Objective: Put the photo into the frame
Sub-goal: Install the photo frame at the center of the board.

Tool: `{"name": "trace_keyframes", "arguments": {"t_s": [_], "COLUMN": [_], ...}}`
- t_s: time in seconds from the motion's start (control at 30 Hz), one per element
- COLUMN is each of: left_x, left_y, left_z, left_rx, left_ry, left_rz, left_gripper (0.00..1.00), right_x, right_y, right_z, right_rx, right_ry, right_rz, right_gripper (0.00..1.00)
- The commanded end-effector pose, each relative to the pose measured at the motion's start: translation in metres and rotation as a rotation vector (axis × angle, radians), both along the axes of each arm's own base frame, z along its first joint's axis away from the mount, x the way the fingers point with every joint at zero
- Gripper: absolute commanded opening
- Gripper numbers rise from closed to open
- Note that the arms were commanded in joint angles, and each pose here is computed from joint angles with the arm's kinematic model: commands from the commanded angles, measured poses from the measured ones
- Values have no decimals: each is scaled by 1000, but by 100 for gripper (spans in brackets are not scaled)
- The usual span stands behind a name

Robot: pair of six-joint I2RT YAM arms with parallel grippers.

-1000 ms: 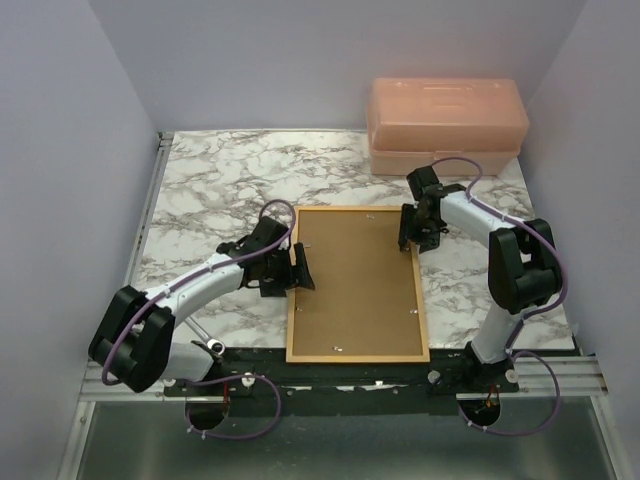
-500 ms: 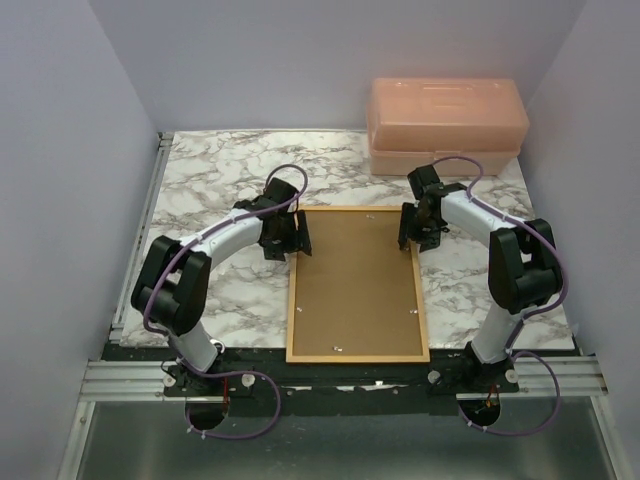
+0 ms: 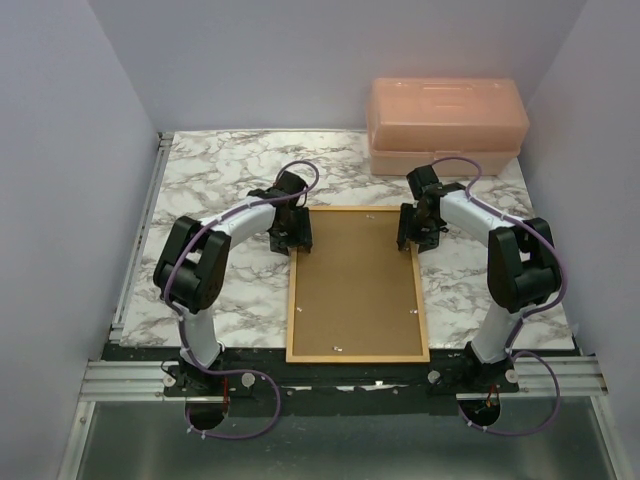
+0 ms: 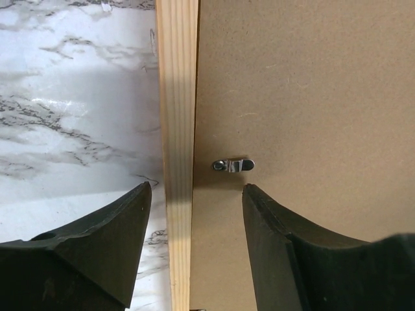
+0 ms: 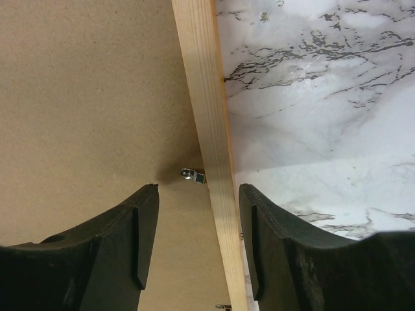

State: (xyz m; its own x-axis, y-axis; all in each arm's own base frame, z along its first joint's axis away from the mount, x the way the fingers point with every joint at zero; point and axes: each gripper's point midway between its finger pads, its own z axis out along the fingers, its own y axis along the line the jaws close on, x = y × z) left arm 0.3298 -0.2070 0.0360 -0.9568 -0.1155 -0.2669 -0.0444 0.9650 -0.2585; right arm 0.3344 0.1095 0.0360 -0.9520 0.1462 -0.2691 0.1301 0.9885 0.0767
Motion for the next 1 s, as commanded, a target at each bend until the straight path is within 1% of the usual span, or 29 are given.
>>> {"name": "trace_keyframes", "arguments": {"t_s": [0.0, 0.2, 0.23, 0.3, 0.33, 0.4, 0.43, 0.57, 0.7, 0.73, 0.83, 0.9, 0.97], "left_x": [13, 21, 22, 23, 24, 23, 22, 18, 16, 16, 15, 15, 15], "left_y": [2, 2, 2, 1, 0, 0, 1, 3, -1, -1, -2, -3, -4], "left_z": [-1, -8, -9, -12, -13, -16, -17, -21, -14, -9, 5, 14, 20], "left_rx": [41, 73, 75, 72, 70, 73, 77, 73, 40, 28, 9, -6, -16], "left_ry": [-14, 6, 8, 10, 13, 20, 23, 28, 8, -4, -34, -52, -65], "left_rz": [-3, 19, 22, 22, 21, 19, 20, 21, 9, 6, -2, -8, -12], "left_gripper": [58, 52, 50, 36, 26, 16, 11, 0, 0, 2, 33, 44, 47], "right_x": [2, 2, 1, 0, 0, 0, -1, 0, 0, 1, 1, 1, 1], "right_y": [4, 5, 5, 6, 6, 6, 7, 8, 8, 8, 8, 8, 8], "right_z": [1, -1, -1, -3, -4, -5, -6, -6, -4, -4, -1, -1, 0], "right_rx": [5, 9, 10, 12, 13, 15, 18, 19, 20, 20, 22, 22, 23], "right_ry": [15, 19, 22, 28, 31, 34, 36, 37, 34, 32, 27, 25, 23], "right_rz": [20, 22, 23, 25, 27, 28, 30, 32, 34, 32, 32, 33, 32], "right_gripper": [59, 59, 59, 59, 59, 59, 59, 59, 59, 59, 59, 59, 59]}}
